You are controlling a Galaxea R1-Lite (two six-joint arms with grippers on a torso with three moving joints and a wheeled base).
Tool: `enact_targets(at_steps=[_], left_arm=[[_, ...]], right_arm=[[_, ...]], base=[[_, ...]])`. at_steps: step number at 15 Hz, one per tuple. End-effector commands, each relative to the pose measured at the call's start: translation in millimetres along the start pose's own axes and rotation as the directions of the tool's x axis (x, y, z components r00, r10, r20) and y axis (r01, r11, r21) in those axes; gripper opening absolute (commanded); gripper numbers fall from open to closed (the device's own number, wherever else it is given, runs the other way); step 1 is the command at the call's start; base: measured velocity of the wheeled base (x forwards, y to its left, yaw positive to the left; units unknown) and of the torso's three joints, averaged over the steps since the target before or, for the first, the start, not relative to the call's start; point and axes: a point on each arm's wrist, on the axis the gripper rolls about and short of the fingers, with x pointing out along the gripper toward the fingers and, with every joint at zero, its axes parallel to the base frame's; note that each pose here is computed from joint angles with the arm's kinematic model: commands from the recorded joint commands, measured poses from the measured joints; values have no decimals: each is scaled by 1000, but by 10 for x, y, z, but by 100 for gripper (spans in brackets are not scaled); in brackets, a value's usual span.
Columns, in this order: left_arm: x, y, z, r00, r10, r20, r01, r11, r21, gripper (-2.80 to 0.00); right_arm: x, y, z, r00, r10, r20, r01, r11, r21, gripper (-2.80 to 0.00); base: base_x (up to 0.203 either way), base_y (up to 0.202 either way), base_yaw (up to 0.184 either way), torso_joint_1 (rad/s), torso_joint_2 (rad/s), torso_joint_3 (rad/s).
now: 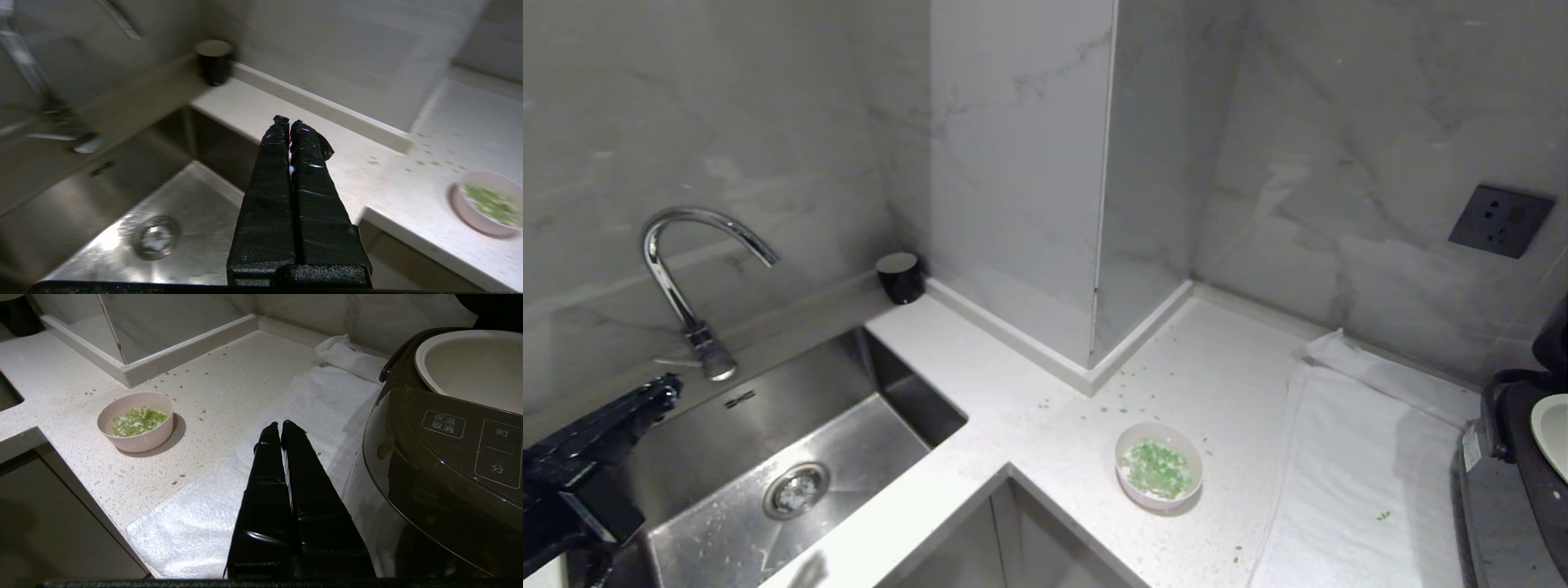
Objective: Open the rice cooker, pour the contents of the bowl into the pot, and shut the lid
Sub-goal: Pour the water from the bowl into the rice cooker
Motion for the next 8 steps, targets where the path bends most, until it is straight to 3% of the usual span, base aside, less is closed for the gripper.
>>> enact_targets(at_steps=[1,3,8], left_arm=[[-350,133,22,979,183,84,-184,983,-1,-280],[-577,169,-30,956,272,111,-274,962,6,-280],[-991,162,-319,943,294,157,-304,952,38,-280]], right_arm=[[0,0,0,1000,0,0,0,1000,-2,-280],[0,0,0,1000,0,0,0,1000,-2,-280],[0,0,0,1000,0,0,0,1000,0,-280]], base=[[0,0,0,0,0,0],[0,0,0,0,0,0],[0,0,0,0,0,0]])
